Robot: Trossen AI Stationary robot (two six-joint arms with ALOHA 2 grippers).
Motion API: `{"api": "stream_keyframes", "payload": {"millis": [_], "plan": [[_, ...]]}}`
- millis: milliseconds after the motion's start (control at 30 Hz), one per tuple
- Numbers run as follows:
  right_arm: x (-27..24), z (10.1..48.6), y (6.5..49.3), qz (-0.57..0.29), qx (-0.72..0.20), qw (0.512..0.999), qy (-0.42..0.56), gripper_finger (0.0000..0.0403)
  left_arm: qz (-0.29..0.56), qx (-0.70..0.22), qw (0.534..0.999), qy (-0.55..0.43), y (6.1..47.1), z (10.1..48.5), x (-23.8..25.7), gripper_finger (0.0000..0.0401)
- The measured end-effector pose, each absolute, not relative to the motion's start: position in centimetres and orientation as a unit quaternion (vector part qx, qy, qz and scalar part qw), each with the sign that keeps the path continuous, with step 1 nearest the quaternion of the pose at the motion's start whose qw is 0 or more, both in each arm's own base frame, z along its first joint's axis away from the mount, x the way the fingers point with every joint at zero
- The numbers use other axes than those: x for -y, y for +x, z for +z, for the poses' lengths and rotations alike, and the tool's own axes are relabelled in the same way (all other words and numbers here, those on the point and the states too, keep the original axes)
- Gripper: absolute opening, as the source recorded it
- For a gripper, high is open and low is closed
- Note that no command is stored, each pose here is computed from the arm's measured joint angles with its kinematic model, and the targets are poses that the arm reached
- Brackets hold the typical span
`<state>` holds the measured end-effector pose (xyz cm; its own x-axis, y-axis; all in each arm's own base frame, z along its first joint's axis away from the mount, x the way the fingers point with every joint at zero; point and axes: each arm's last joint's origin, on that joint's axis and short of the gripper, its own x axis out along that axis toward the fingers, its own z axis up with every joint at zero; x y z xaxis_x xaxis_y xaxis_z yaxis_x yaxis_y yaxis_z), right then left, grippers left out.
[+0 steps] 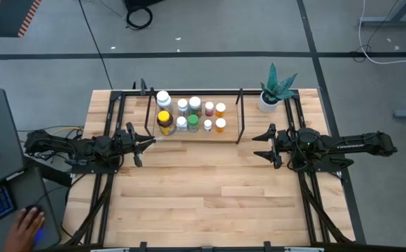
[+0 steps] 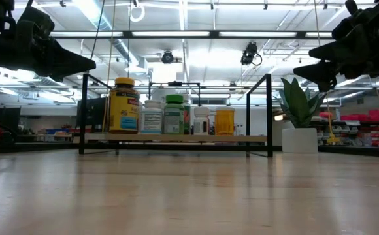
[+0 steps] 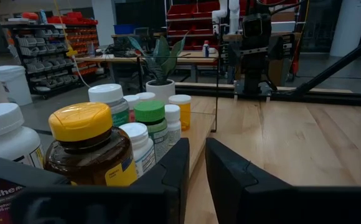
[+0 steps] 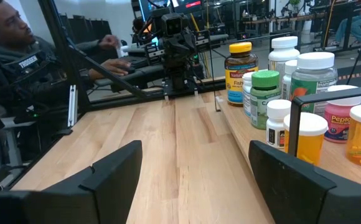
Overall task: Pick and place medicine bottles onto shelf by color
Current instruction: Return to Home Position
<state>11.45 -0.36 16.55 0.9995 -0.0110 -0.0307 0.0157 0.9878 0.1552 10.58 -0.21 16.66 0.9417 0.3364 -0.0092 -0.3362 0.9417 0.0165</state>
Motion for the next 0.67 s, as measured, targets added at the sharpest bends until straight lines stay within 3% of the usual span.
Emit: {"api": "stream_keyframes", "payload": {"millis": [667], "plan": [[0.36,16.55,11.45,-0.007,-0.015,0.997,0.078,0.0303,0.171,-0.006,0.985,0.007,10.58,16.66,0.21,0.006]]}}
